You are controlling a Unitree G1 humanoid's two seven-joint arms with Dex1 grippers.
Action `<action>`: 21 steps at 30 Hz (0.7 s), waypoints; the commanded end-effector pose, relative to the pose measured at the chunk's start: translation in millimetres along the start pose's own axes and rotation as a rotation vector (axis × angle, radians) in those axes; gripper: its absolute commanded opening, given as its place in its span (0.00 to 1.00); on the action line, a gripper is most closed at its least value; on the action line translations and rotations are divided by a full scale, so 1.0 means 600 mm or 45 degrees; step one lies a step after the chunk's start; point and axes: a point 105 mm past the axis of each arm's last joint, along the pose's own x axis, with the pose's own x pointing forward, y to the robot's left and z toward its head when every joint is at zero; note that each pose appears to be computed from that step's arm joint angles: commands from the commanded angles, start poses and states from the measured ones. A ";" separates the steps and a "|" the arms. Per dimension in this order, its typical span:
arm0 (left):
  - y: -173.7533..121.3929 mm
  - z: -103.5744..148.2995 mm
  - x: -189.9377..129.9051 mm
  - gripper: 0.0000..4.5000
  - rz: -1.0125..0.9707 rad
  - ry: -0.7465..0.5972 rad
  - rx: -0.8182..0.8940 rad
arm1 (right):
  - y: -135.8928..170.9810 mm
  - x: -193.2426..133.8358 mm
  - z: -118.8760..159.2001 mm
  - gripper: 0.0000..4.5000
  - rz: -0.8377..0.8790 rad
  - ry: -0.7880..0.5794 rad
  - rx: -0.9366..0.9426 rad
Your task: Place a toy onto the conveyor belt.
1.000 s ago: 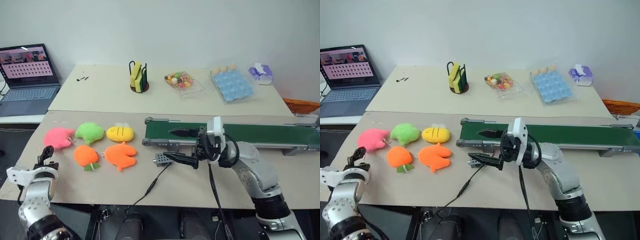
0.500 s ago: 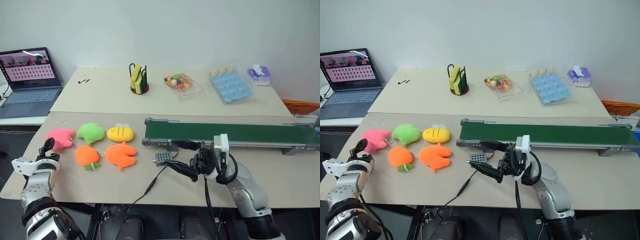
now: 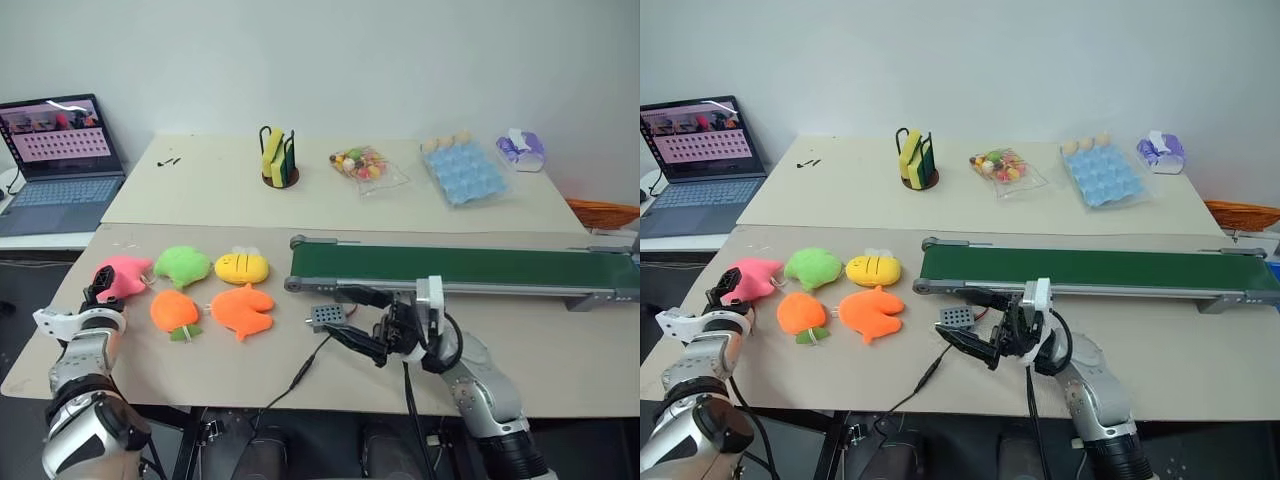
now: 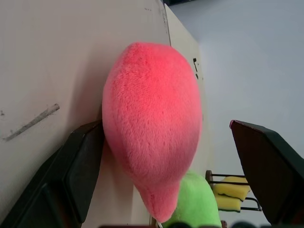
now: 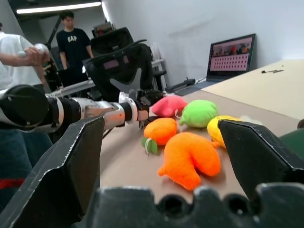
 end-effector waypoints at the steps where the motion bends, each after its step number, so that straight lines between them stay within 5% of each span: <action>1: 0.009 -0.012 -0.001 0.75 0.011 0.016 -0.032 | -0.004 0.003 0.008 1.00 -0.009 -0.006 -0.064; 10: -0.005 0.000 0.003 0.05 -0.045 -0.055 0.014 | -0.012 0.002 0.001 1.00 -0.035 0.025 -0.071; 16: -0.106 0.040 0.004 0.02 -0.254 -0.329 0.347 | -0.015 -0.003 -0.003 1.00 -0.049 0.044 -0.072; 21: -0.255 -0.036 -0.021 0.02 -0.496 -0.386 1.065 | -0.018 -0.012 -0.003 1.00 -0.067 0.043 -0.071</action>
